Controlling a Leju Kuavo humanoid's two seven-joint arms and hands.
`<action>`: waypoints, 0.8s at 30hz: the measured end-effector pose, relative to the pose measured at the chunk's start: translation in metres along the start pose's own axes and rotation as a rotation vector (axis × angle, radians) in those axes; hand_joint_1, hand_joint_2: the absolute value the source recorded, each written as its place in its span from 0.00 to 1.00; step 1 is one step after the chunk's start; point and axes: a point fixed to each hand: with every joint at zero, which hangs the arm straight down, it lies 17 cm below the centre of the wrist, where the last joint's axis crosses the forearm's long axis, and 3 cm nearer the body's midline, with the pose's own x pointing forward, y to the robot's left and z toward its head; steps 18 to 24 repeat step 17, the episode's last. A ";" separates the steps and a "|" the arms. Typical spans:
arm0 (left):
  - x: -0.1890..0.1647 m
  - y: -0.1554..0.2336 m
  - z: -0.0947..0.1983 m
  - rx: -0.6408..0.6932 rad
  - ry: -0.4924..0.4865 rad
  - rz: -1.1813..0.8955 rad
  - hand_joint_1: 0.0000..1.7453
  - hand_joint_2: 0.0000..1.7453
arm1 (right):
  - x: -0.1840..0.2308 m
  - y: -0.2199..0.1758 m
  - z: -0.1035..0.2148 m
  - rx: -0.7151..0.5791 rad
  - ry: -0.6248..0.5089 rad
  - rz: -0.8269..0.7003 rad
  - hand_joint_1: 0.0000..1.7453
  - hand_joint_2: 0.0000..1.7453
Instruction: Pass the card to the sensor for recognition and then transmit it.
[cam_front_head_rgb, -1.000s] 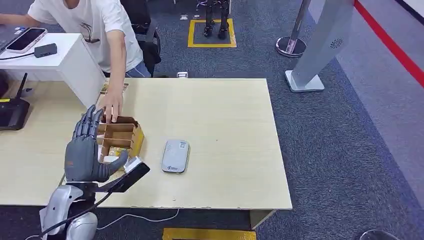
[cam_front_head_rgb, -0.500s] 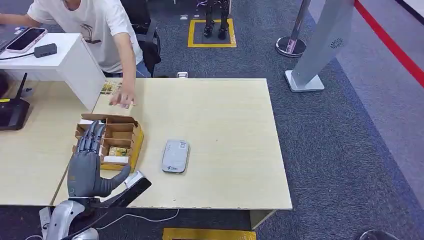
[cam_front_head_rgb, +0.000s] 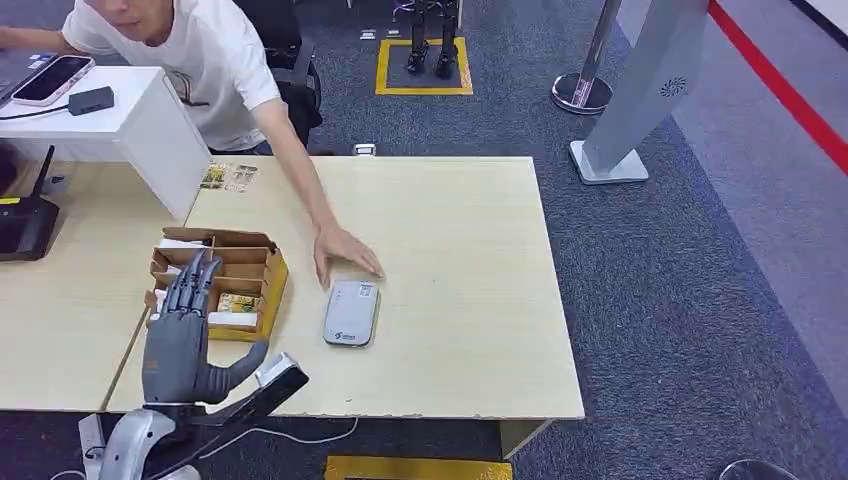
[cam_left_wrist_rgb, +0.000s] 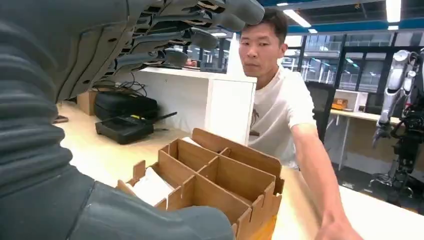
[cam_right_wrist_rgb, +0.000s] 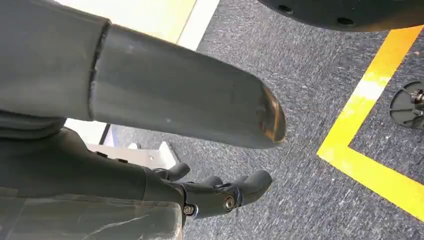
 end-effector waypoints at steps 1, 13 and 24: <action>0.000 0.000 0.001 -0.001 0.001 0.000 0.00 1.00 | 0.000 0.000 0.000 0.000 -0.003 -0.001 0.00 0.00; 0.001 -0.003 0.002 -0.004 0.004 0.010 0.00 1.00 | 0.001 0.000 0.000 0.001 -0.006 -0.007 0.00 0.00; 0.001 -0.002 0.002 -0.002 0.004 0.013 0.00 1.00 | 0.002 0.000 0.000 0.001 -0.011 -0.007 0.00 0.00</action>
